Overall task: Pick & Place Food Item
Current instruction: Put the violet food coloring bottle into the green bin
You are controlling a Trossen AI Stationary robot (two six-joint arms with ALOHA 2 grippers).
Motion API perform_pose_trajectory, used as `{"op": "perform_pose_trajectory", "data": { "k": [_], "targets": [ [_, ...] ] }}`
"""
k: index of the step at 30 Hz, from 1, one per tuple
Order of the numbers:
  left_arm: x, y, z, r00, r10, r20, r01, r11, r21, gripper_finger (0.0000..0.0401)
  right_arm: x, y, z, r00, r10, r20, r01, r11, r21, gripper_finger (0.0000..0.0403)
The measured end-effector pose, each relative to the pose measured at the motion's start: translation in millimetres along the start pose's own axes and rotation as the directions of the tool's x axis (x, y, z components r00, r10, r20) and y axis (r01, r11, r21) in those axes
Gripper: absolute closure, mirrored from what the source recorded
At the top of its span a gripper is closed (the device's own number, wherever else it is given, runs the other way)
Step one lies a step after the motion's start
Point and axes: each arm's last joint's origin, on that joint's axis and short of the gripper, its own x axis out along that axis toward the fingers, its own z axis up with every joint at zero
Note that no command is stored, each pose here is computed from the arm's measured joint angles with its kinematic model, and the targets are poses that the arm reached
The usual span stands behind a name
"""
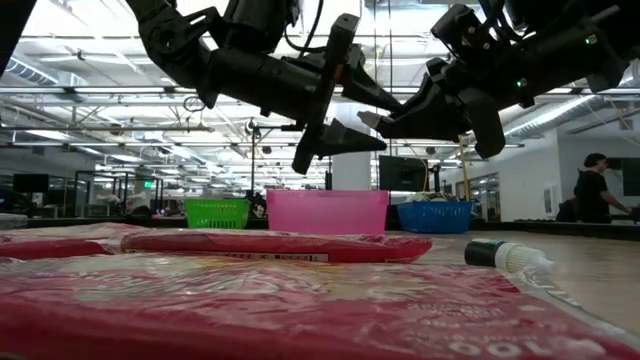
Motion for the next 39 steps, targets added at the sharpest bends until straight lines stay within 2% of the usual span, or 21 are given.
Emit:
{"op": "perform_pose_trajectory", "data": {
  "k": [7,14,22,26,30,33,36,39],
  "targets": [
    [0.2,2.2,5.3,1.000,-0.010,0.027,0.010,1.000,-0.002,0.0254,0.0,0.2,-0.5,1.000,0.001,-0.004,-0.001,1.000,0.000,0.0341],
    [0.2,4.1,5.6,1.000,-0.001,0.023,0.001,1.000,-0.004,0.0311,0.0,0.1,-0.7,1.000,-0.001,-0.006,0.001,1.000,0.005,0.0340],
    [-0.3,6.5,8.1,1.000,-0.019,0.000,0.019,1.000,-0.003,0.0311,-0.1,0.2,-0.6,1.000,0.002,-0.005,-0.002,1.000,0.023,0.0311],
    [-4.8,12.0,20.9,0.998,-0.053,-0.035,0.053,0.999,-0.008,0.0313,-0.1,-0.3,0.5,1.000,-0.001,0.003,0.000,0.996,0.092,0.0292],
    [-15.3,11.3,36.7,0.997,-0.057,-0.049,0.059,0.998,0.030,0.0324,0.1,-1.5,2.3,1.000,-0.013,0.012,0.011,0.990,0.144,0.0282],
    [-26.3,8.3,45.8,0.999,-0.008,-0.053,0.012,0.997,0.071,0.0327,-0.9,-1.6,0.9,1.000,-0.009,-0.005,0.010,0.984,0.176,0.0280],
    [-43.1,1.9,59.9,0.997,0.081,0.016,-0.082,0.990,0.112,0.0322,-5.5,-1.9,-1.0,0.999,0.024,-0.025,-0.019,0.980,0.196,0.0283],
    [-61.8,2.5,61.2,0.982,0.188,0.029,-0.190,0.970,0.150,0.0322,-14.2,-11.3,4.7,0.999,0.019,-0.026,-0.012,0.971,0.238,0.0284]
  ]
}}
